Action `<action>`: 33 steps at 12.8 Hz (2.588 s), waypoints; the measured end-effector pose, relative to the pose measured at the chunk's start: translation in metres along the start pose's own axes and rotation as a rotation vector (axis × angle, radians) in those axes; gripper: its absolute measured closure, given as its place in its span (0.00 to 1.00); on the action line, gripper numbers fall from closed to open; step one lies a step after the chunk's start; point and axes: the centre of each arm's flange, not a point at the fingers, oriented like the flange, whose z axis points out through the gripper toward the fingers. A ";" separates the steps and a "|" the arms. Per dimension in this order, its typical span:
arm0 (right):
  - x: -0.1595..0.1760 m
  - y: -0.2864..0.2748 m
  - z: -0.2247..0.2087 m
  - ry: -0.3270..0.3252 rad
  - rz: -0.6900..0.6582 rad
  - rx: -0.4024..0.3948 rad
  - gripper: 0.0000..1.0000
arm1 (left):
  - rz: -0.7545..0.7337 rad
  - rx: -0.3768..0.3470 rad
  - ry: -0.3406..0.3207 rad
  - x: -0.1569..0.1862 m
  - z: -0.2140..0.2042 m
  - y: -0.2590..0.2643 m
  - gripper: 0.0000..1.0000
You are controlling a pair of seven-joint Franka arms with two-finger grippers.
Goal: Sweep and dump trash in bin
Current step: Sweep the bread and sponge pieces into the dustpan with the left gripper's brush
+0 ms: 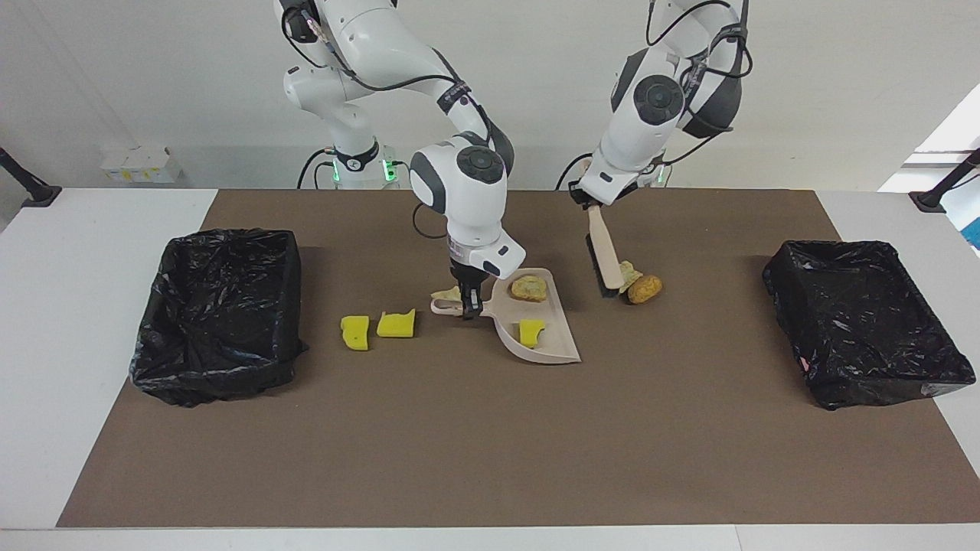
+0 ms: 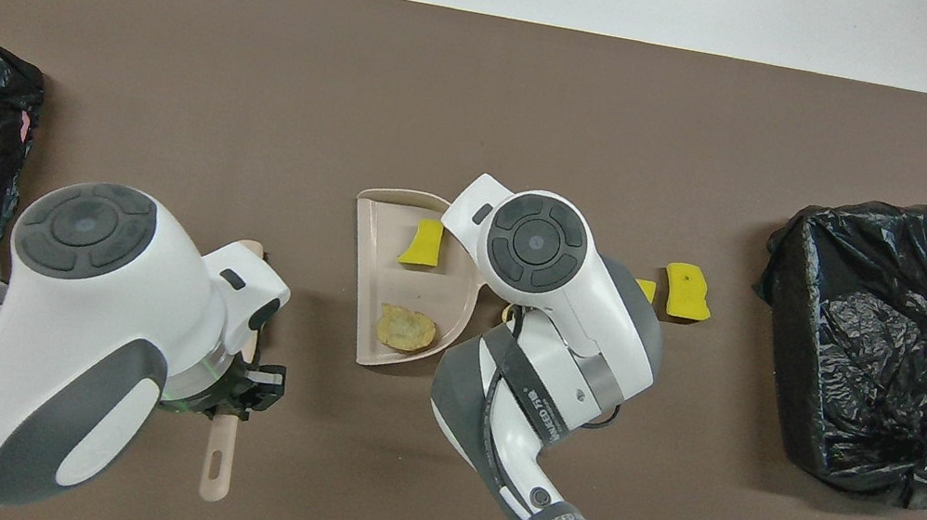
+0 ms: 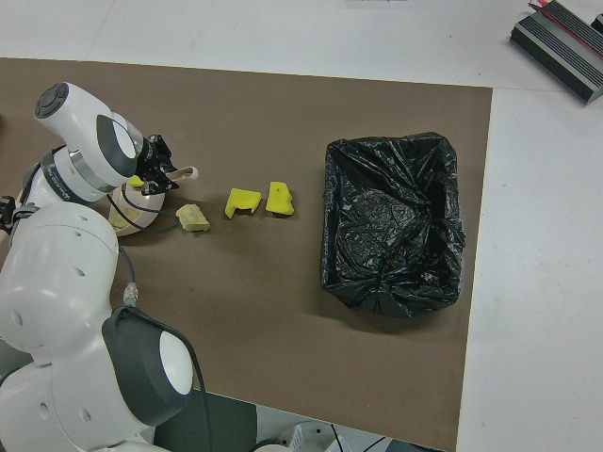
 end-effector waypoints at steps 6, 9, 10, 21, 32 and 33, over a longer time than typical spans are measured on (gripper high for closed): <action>0.027 -0.026 0.001 0.010 0.108 -0.013 0.68 | -0.272 0.022 0.066 0.011 0.068 -0.100 0.74; 0.032 -0.029 0.004 0.013 0.132 -0.014 0.68 | -0.359 -0.006 0.095 0.021 0.112 -0.114 0.74; 0.036 -0.031 0.004 0.016 0.136 -0.017 0.68 | -0.377 -0.009 0.110 0.023 0.124 -0.107 0.74; 0.037 -0.032 0.006 0.015 0.162 -0.015 0.68 | -0.042 -0.134 0.058 0.009 0.144 0.022 0.74; -0.012 -0.007 0.004 0.025 0.270 -0.036 0.68 | 0.091 -0.136 0.066 0.010 0.098 0.084 0.74; -0.020 -0.003 -0.002 0.028 0.279 -0.045 0.68 | 0.088 -0.112 0.067 0.004 0.087 0.079 0.74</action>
